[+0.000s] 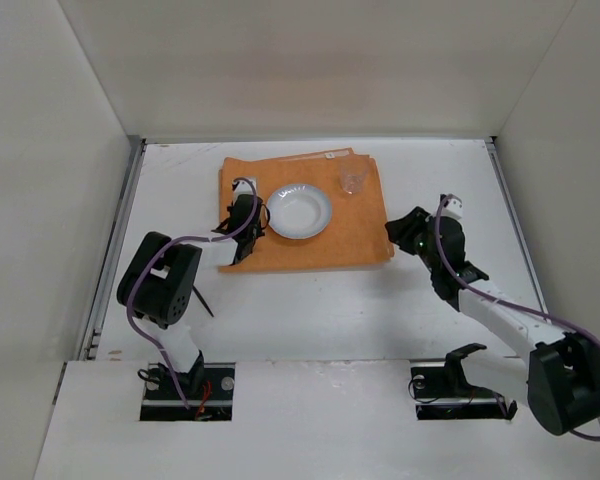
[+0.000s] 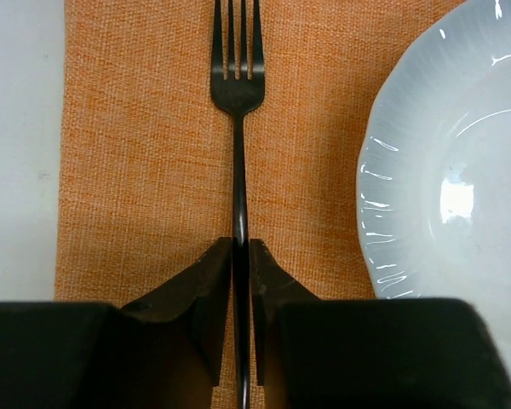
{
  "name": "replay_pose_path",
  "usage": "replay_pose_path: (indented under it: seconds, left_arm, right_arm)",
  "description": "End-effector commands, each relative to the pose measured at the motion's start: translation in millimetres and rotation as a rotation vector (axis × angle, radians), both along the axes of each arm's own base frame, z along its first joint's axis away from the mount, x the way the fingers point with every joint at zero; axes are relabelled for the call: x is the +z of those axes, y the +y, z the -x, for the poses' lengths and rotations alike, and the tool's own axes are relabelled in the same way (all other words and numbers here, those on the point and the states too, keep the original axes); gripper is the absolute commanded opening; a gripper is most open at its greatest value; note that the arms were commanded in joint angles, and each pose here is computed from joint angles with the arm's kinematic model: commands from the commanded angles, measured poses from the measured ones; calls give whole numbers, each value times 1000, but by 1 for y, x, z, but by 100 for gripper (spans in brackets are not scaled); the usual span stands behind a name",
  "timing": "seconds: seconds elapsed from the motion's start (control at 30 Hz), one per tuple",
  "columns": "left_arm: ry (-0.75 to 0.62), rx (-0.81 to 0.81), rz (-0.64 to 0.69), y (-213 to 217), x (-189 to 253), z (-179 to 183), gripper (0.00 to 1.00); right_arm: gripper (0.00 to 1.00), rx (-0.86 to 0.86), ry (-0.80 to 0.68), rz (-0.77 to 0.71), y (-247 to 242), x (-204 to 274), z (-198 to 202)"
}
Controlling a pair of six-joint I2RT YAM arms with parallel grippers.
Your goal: Set the dinner table for one person
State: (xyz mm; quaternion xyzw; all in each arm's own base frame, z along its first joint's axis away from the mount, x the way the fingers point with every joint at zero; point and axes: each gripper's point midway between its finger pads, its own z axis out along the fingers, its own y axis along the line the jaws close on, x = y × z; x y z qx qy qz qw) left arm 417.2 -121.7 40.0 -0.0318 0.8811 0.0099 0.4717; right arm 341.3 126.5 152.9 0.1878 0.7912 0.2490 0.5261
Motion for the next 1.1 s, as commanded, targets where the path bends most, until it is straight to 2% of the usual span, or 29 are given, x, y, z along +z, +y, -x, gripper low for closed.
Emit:
replay_pose_path:
  seconds: [0.0, 0.17, 0.3, 0.4, 0.5, 0.57, 0.77, 0.9, 1.07]
  left_arm:
    - [-84, 11, 55, -6, 24, -18, 16]
    - [-102, 52, 100, 1, 32, -12, 31]
    - [-132, 61, 122, 3, 48, -4, 35]
    - [-189, 92, 151, 6, 77, 9, 37]
    - [-266, 135, 206, 14, 118, 32, 38]
    - [-326, 162, 263, 20, 149, 52, 38]
    - [-547, 284, 443, 72, 249, 134, 41]
    - [-666, 352, 519, 106, 290, 177, 43]
    - [-756, 332, 602, 119, 322, 209, 44]
  right_arm:
    - [47, 5, -84, -8, 6, 26, -10]
    - [50, 20, -84, 6, 10, 27, -9]
    - [50, 43, -89, 23, 20, 31, -7]
    - [40, 117, -83, 42, 45, 37, 0]
    - [26, 259, -79, 68, 95, 45, 17]
    - [23, 376, -72, 76, 139, 46, 35]
    - [25, 667, -63, 120, 274, 28, 102]
    - [26, 791, -54, 138, 341, 9, 132]
    - [30, 913, -72, 193, 413, -14, 153]
